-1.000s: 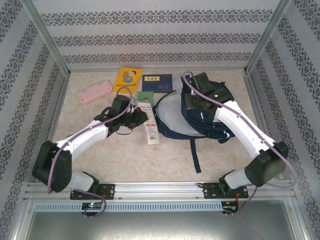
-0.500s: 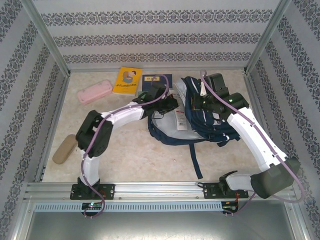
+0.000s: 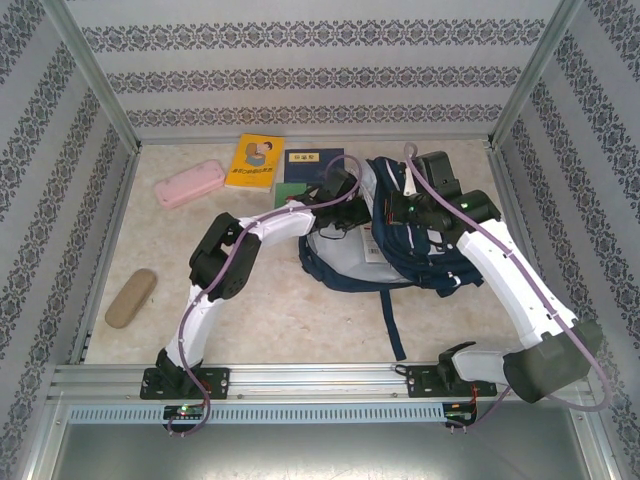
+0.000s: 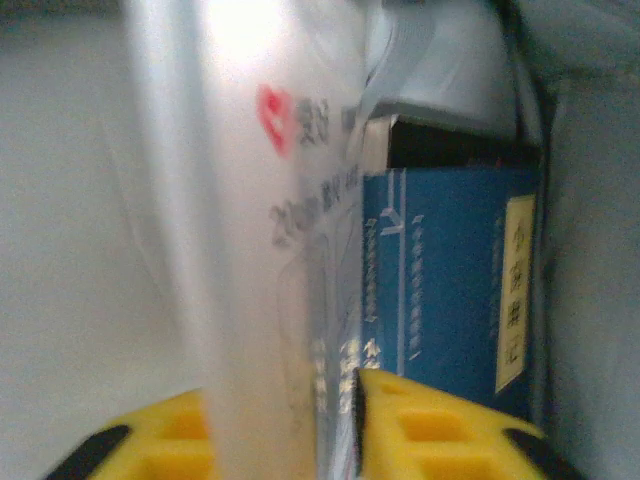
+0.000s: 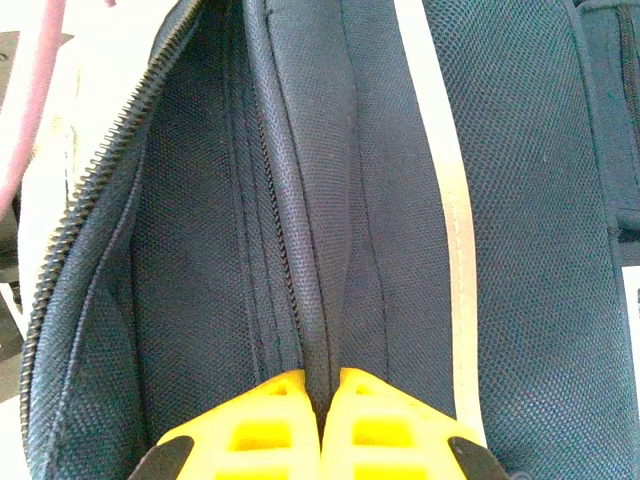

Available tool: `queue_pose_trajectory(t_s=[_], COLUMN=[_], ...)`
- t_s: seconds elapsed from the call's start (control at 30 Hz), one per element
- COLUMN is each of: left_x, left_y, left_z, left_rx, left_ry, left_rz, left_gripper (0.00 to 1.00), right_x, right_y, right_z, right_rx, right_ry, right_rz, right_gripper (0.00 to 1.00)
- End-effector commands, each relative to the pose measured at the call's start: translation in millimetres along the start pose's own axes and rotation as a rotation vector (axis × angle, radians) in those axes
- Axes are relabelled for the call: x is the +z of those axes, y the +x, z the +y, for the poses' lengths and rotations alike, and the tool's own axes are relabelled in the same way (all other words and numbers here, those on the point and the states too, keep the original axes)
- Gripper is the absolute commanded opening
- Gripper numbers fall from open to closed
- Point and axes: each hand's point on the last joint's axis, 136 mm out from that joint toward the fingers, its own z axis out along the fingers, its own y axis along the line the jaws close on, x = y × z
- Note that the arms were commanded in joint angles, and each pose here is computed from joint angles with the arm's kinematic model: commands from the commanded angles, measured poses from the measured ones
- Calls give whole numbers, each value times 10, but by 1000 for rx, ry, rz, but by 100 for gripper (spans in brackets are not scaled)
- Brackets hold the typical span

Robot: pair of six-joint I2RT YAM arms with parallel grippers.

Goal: Pack the student bag
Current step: Place the ruler set bag into the student bag, then close the student bag at the middle-right of the table.

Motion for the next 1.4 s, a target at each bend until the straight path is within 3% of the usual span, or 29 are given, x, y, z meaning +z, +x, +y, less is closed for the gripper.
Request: queue_pose_trajectory(t_s=[0.0,0.2,0.63,0.83,0.9,1.07,1.13,1.37], left_x=[-140,-513,-1632,-1887,-1919,-1931,-1925,-1750], left_y=[92,25,-451,-800,-906,-1168,-1276,-1699], left_z=[86,129,346,761,863,1087,1157,1584], left_rx=[59,106,102,64,59,34,39,-13], left_ry=[-90,-156,-191,-262,-274,-295,-311,-359], left_rz=[22,6,-149,-205,-219,-228,-240,-269], left_gripper=[59,77,78,78,78,77,77,78], right_x=[-114,57,738,1077,1176,1314,1297,1141], right_y=[-199,-145,320,610,710,808,749,427], right_z=[118,111,85,138,165,208,224,391], right_rx=[28,45,45,23,1,-11,-16,-8], right_ry=[-69,-76,-64,-45,-30,-15,-15,-61], right_rz=[-99,-75,73,165,195,250,237,163], right_gripper=[0,0,0,6,11,41,48,60])
